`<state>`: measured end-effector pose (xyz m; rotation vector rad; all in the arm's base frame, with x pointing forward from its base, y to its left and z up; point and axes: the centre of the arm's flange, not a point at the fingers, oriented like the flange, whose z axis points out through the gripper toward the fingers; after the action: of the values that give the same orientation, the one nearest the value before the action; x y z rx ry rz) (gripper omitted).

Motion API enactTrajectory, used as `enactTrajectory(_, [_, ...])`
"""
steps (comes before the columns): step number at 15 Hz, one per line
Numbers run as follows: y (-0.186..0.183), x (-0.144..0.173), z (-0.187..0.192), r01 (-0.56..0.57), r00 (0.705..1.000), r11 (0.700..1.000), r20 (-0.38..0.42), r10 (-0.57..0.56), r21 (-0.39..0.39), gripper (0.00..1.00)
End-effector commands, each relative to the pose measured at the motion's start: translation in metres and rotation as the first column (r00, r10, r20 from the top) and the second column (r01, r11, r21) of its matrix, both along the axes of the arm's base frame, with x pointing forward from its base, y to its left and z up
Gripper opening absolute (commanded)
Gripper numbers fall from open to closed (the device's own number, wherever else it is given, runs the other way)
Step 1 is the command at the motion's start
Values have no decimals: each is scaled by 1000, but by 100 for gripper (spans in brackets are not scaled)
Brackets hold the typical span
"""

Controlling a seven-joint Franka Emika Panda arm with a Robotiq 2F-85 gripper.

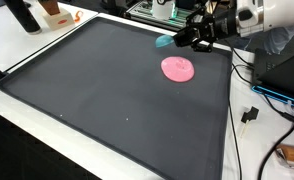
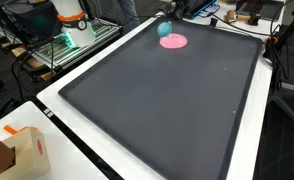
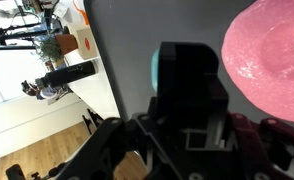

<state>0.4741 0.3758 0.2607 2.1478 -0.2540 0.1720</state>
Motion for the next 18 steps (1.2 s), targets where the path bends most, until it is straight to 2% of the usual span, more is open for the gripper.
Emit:
enactTrajectory(1, [-8,6,0,-79,996,996,-45,81,44,26])
enactTrajectory(7, [-12,14,4,-136,985,983,-87,147,121,26])
enactTrajectory(18, [-29,12,40,-141,978,972,-128,166,186,26])
